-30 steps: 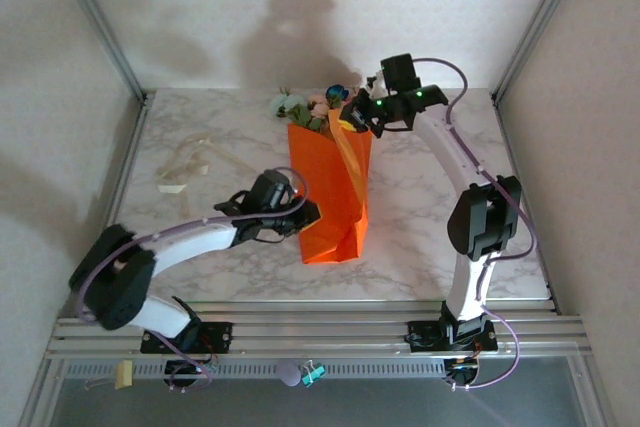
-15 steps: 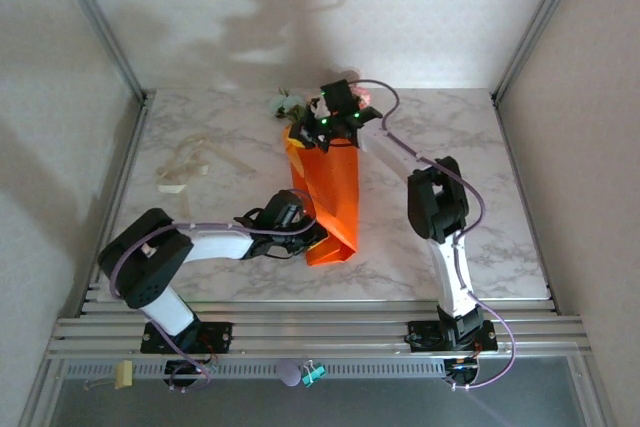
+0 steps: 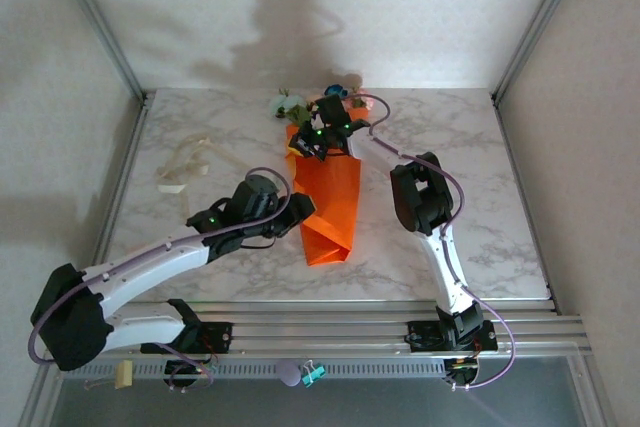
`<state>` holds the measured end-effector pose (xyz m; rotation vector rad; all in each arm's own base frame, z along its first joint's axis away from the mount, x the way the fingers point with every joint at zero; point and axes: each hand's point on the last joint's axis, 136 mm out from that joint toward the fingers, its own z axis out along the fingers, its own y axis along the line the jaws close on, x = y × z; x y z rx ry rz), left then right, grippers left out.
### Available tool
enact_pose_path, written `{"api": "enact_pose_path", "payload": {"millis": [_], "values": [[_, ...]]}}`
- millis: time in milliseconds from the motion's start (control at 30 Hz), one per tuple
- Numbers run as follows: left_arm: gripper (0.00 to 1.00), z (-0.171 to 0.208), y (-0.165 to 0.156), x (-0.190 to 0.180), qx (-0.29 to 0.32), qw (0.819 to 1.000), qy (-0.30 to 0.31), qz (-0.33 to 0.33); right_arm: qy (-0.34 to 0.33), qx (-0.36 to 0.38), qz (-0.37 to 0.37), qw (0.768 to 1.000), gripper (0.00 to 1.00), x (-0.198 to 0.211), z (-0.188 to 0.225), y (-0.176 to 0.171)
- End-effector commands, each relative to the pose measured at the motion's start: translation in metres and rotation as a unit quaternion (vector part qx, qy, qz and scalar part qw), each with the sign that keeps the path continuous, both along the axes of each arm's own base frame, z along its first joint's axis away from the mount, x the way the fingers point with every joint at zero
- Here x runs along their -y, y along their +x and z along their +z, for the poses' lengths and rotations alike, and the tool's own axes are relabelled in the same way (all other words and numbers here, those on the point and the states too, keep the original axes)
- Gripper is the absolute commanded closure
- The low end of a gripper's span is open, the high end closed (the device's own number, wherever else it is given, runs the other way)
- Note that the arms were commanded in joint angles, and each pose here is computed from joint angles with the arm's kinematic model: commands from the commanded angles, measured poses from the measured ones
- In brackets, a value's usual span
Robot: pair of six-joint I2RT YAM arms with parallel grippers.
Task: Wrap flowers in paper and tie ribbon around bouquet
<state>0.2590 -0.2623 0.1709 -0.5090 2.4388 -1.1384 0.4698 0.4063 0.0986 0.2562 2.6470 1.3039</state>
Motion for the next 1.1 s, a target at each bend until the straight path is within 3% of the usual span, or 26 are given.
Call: {"api": "enact_pose_path", "payload": {"millis": [0, 133, 333, 467, 567, 700, 767, 867, 1067], "values": [[0.41, -0.014, 0.005, 0.002, -0.024, 1.000, 0.018, 0.002, -0.001, 0.007, -0.007, 1.000, 1.00, -0.001, -0.005, 0.006], [0.43, -0.051, 0.009, -0.001, -0.056, 0.996, 0.069, -0.002, -0.003, 0.004, -0.009, 1.000, 1.00, 0.001, -0.008, 0.005], [0.49, -0.080, 0.029, 0.002, -0.047, 0.990, 0.132, -0.014, -0.015, -0.004, -0.006, 1.000, 1.00, 0.004, -0.014, 0.001], [0.65, -0.124, 0.025, -0.002, -0.079, 0.980, 0.177, -0.033, -0.033, 0.007, -0.004, 0.999, 0.71, 0.014, -0.003, -0.003], [0.73, -0.129, 0.029, -0.008, -0.075, 0.977, 0.199, -0.026, -0.052, 0.032, -0.009, 0.998, 0.53, 0.035, 0.027, -0.005], [0.75, -0.136, 0.032, -0.008, -0.078, 0.974, 0.209, -0.031, -0.074, 0.062, -0.036, 0.995, 0.41, 0.083, 0.065, -0.017], [0.76, -0.138, 0.032, -0.005, -0.081, 0.975, 0.205, -0.033, -0.086, 0.061, -0.055, 0.993, 0.41, 0.119, 0.071, -0.030], [0.77, -0.137, 0.034, -0.004, -0.080, 0.975, 0.204, -0.034, -0.088, 0.057, -0.057, 0.993, 0.49, 0.151, 0.062, -0.059], [0.76, -0.131, 0.038, 0.006, -0.075, 0.979, 0.186, -0.041, -0.061, -0.012, -0.034, 0.997, 0.74, 0.146, 0.006, -0.108]]}}
